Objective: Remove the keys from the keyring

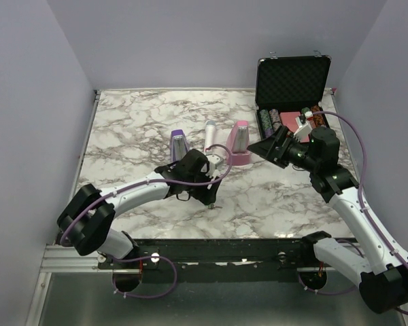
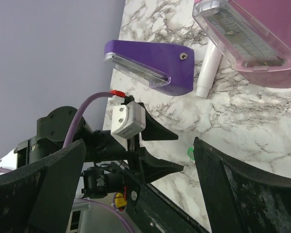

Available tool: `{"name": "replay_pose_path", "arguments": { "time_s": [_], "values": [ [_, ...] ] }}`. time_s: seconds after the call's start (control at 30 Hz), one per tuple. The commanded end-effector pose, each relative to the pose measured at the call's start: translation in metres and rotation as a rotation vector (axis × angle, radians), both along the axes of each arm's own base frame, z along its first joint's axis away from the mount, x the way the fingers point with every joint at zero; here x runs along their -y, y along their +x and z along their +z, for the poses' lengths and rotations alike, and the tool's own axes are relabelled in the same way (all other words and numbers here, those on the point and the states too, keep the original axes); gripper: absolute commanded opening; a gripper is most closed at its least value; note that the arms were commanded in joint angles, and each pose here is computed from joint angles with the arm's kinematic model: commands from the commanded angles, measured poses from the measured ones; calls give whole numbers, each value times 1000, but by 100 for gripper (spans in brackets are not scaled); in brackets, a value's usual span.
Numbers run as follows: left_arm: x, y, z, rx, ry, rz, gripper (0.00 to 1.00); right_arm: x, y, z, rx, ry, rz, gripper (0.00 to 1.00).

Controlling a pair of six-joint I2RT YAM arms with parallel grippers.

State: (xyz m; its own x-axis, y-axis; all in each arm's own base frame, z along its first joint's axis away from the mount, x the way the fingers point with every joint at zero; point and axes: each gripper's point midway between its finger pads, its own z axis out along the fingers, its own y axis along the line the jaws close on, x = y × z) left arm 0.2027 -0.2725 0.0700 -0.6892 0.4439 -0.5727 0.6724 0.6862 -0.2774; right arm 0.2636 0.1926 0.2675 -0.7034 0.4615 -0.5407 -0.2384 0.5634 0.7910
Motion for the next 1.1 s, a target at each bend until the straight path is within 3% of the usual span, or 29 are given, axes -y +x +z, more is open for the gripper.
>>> {"name": "replay_pose_path", "arguments": {
  "time_s": [0.0, 0.23, 0.37, 0.63, 0.73, 1.07],
  "values": [
    [20, 3, 6, 7, -59, -70, 78, -6, -5, 9, 9, 17, 36, 99],
    [18, 2, -5, 1, -35, -89, 77, -5, -8, 10, 5, 12, 39, 99],
    [19, 3, -14, -27, -31, -99, 69, -6, -9, 10, 0, 14, 41, 99],
    [22, 7, -24, -48, 0, -99, 64, -6, -11, 10, -7, 15, 38, 99],
    [23, 9, -22, -39, -3, -97, 56, -6, -11, 9, -11, 17, 37, 99],
    [22, 10, -17, -33, -3, -92, 19, -6, -12, 8, -14, 15, 36, 99]
  ]
}}
